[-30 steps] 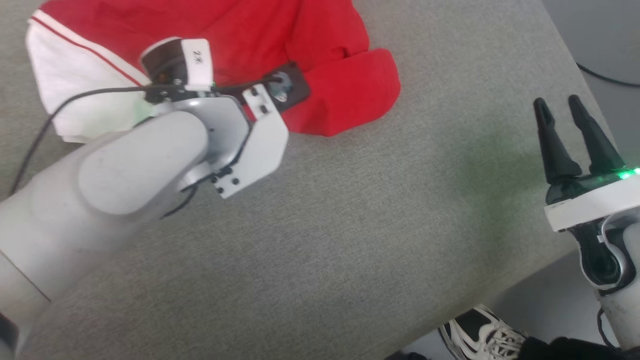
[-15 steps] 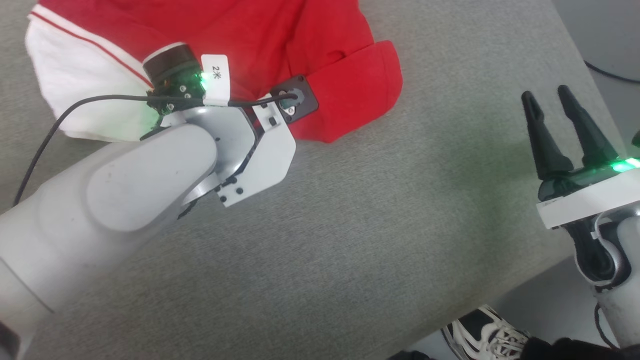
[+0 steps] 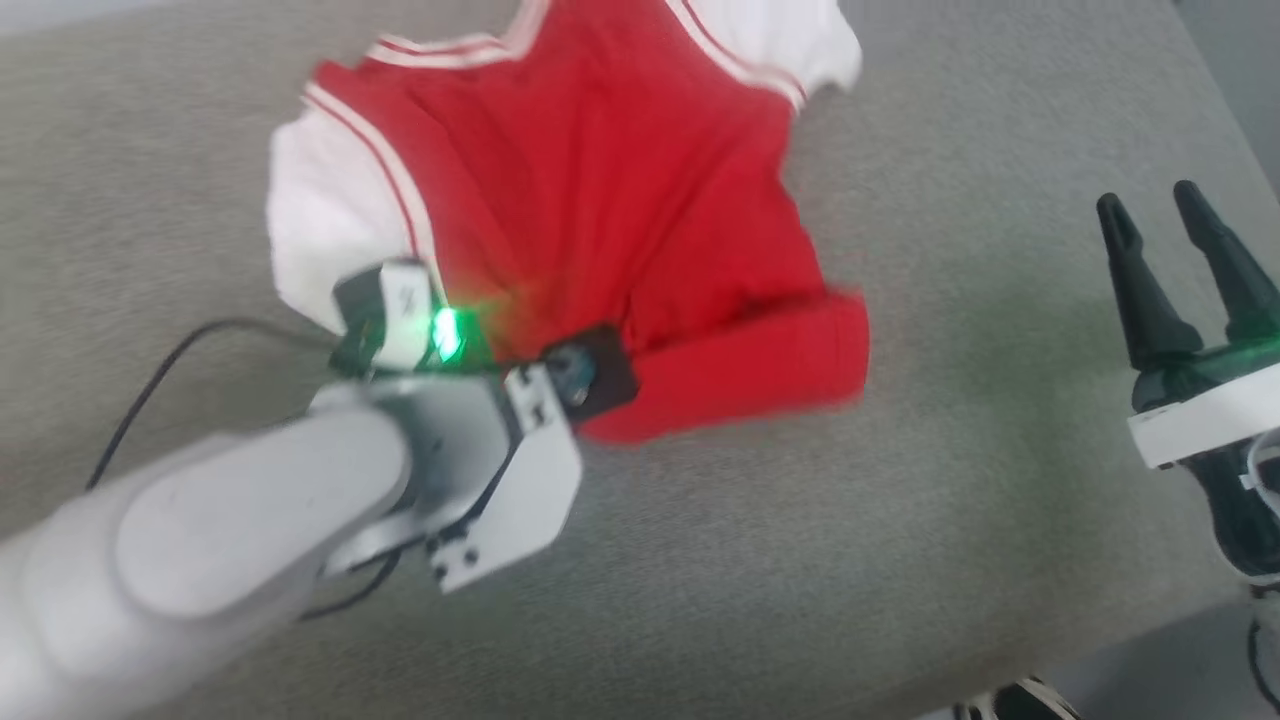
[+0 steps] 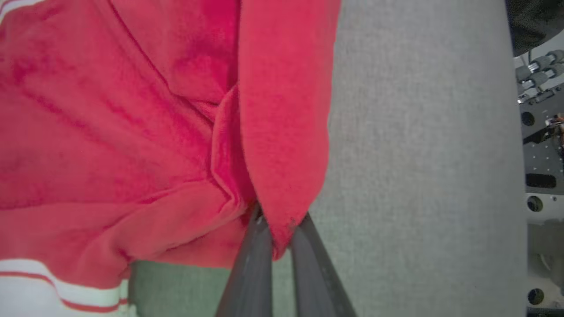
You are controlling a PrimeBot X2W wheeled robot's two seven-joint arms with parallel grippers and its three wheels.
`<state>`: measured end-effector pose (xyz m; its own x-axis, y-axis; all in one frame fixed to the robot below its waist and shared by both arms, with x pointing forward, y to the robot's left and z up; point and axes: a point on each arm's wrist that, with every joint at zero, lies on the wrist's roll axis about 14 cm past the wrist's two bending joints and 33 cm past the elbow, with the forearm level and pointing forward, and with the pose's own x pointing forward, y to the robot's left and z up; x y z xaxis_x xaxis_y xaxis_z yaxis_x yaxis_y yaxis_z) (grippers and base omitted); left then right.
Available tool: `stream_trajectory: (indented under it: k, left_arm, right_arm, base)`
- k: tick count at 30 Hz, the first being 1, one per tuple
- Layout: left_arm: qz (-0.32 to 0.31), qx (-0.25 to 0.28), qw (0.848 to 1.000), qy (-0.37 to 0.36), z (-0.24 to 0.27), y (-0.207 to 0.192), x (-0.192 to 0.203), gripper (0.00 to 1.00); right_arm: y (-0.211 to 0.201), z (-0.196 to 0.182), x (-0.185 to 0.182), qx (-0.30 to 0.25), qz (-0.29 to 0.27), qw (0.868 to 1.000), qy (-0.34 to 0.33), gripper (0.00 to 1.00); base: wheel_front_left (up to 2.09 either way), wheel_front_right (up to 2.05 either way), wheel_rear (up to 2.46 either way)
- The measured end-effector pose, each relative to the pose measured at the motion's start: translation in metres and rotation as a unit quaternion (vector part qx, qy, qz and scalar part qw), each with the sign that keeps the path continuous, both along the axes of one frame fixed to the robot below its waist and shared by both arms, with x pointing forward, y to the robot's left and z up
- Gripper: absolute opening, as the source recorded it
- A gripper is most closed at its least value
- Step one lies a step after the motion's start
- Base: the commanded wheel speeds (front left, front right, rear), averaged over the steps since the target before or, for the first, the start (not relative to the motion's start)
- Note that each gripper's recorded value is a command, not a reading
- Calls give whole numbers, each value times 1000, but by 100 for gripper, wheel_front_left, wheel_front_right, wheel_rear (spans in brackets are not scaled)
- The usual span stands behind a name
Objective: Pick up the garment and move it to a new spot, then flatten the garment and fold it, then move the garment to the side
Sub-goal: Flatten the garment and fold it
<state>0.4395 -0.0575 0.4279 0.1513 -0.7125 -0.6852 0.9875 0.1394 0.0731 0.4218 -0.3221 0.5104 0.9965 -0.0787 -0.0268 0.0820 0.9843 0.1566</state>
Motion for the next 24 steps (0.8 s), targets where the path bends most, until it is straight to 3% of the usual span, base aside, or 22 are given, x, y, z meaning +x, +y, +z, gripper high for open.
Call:
stream_trajectory:
  k: [8, 14, 15, 16, 17, 18, 24]
  left_arm:
    - [21, 18, 999, 42, -2, 54, -47, 0]
    - [32, 11, 997, 70, 6, 73, -69, 0]
    - [36, 4, 997, 73, 8, 73, -70, 19]
    - [39, -7, 997, 69, 11, 72, -69, 49]
    - [45, -15, 997, 66, 13, 73, -67, 87]
    - [54, -19, 996, 65, 14, 75, -64, 100]
    - [121, -104, 985, 69, 27, 83, -49, 100]
  right_arm:
    - [21, 18, 14, -4, 40, 999, -12, 100]
    - [27, 23, 13, -5, 48, 999, -10, 100]
    - [26, 24, 13, -5, 48, 999, -10, 100]
    - [27, 25, 13, -5, 49, 999, -10, 100]
    - [29, 26, 13, -5, 51, 999, -10, 100]
    - [31, 27, 12, -6, 55, 998, -8, 100]
    - [40, 32, 12, -21, 75, 997, 3, 100]
  base:
    - [0, 0, 0]
    - [0, 0, 0]
    - [0, 0, 0]
    - [0, 0, 0]
    - [0, 0, 0]
    - [0, 0, 0]
    - [0, 0, 0]
